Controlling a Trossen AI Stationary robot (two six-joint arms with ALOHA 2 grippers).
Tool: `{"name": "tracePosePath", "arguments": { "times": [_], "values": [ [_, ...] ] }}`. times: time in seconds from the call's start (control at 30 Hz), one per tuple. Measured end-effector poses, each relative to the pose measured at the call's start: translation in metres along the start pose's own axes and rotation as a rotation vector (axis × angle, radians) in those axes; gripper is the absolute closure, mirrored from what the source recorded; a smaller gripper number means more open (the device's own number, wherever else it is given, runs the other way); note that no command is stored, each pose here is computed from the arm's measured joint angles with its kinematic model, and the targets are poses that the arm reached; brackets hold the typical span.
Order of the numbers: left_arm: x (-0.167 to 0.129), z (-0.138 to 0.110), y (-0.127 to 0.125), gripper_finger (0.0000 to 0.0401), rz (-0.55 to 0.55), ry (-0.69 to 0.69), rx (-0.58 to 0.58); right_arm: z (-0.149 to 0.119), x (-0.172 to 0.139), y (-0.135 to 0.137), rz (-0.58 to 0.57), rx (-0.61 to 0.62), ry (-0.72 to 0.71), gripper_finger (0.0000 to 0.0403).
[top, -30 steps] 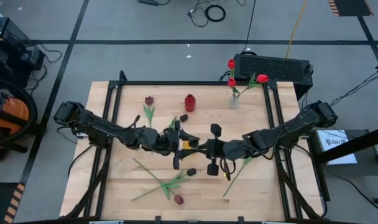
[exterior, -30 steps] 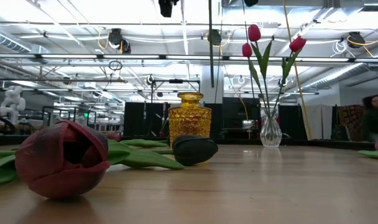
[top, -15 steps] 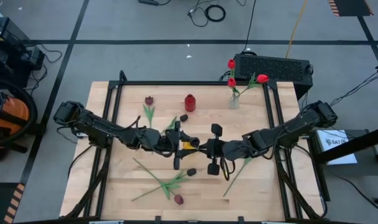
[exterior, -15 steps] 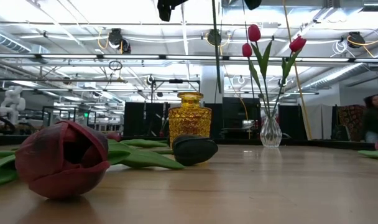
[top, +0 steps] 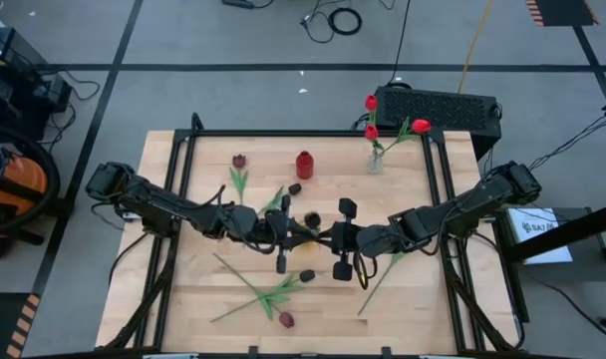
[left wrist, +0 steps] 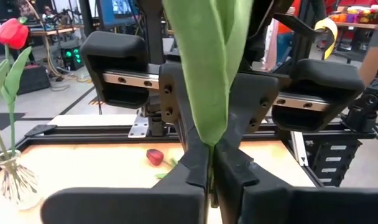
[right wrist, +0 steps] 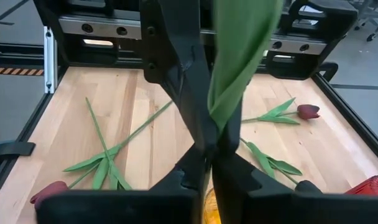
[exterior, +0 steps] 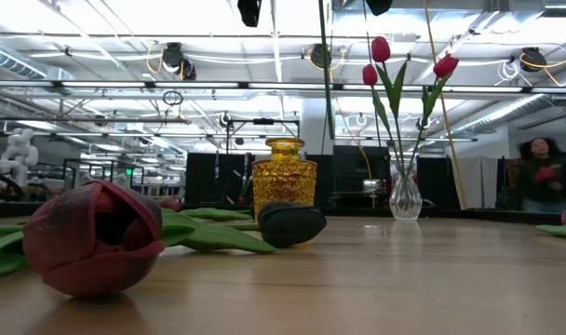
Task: Sort flowers into vase by color
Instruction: Put the bottom right black flower into the red vase
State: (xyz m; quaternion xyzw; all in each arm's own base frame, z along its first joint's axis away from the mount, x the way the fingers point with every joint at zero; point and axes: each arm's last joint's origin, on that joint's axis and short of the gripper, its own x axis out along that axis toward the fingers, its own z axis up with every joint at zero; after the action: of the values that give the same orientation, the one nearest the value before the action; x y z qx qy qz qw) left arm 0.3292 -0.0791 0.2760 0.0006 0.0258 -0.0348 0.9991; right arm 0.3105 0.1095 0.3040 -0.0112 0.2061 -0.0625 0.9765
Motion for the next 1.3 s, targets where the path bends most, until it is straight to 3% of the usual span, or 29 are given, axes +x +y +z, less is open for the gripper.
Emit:
{"name": "tracePosePath", "arguments": {
  "times": [0.23,0.6,0.9,1.1,1.3],
  "values": [
    [-0.001,0.003,0.009,0.0380,0.024,-0.005,0.018,0.000,-0.006,-0.002,-0.006,-0.013,0.020,0.0324],
    [-0.037,0.048,0.040,0.0379,0.093,-0.105,0.093,-0.003,-0.046,-0.022,-0.038,0.062,0.155,0.0273],
    [-0.064,0.070,0.120,0.0379,0.308,-0.195,0.068,-0.011,-0.056,-0.022,-0.043,0.037,0.243,0.0273],
    [-0.078,0.066,0.174,0.0379,0.352,-0.187,0.009,-0.013,-0.056,-0.022,-0.046,0.024,0.259,0.0273],
    [-0.085,0.055,0.207,0.0379,0.377,-0.150,-0.005,-0.014,-0.056,-0.022,-0.046,0.009,0.267,0.0273]
  ]
}}
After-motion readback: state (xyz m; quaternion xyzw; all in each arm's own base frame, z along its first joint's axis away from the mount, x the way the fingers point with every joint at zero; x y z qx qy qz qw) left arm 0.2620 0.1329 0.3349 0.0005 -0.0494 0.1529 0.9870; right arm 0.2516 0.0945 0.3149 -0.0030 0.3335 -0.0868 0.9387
